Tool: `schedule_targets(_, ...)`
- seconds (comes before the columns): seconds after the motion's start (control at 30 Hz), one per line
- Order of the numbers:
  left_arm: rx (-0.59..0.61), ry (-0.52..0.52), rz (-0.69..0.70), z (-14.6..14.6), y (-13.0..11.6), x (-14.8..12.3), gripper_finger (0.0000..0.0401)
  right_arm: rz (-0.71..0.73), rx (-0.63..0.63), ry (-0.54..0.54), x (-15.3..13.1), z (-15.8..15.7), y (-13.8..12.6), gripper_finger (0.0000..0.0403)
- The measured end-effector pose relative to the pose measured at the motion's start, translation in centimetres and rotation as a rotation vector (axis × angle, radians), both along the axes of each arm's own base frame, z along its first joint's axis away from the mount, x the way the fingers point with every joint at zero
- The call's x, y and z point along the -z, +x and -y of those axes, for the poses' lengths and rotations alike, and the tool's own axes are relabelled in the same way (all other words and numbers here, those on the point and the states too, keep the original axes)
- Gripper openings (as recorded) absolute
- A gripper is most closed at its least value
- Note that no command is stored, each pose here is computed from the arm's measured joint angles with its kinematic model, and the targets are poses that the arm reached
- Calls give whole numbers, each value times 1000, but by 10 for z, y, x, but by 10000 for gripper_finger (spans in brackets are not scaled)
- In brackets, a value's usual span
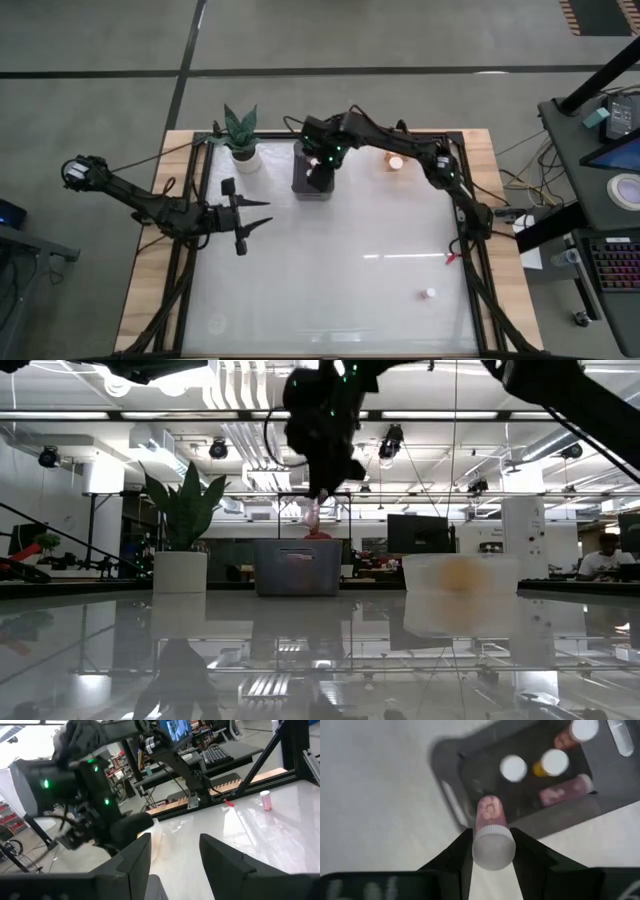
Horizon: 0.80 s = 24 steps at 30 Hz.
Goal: Pick and place medicine bottles into bin by pill shape (circle, oval)
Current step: Put the small pink pill bottle into the black bin
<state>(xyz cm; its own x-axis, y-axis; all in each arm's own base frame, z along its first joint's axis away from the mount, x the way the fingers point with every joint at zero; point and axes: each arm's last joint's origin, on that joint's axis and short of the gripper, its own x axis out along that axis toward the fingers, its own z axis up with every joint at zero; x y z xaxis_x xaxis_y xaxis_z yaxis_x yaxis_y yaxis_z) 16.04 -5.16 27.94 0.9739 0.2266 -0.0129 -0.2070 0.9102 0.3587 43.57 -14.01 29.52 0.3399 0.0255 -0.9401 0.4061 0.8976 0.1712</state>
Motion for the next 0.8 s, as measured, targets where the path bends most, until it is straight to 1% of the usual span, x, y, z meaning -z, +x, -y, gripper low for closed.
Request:
schedule_targets(0.1, 0, 1, -2, 0, 0, 0, 153, -72, -83, -12, 14, 16, -5, 107)
schedule_targets(0.2, 0, 1, -3, 0, 0, 0, 153, -100, -157, -32, 24, 27, -6, 107)
schedule_targets(0.4, 0, 16, -5, 0, 0, 1, 153, -110, -273, -54, 38, 31, -1, 107)
schedule_targets(0.8, 0, 20, -11, 0, 0, 3, 153, -140, -285, -42, 72, 37, 13, 107)
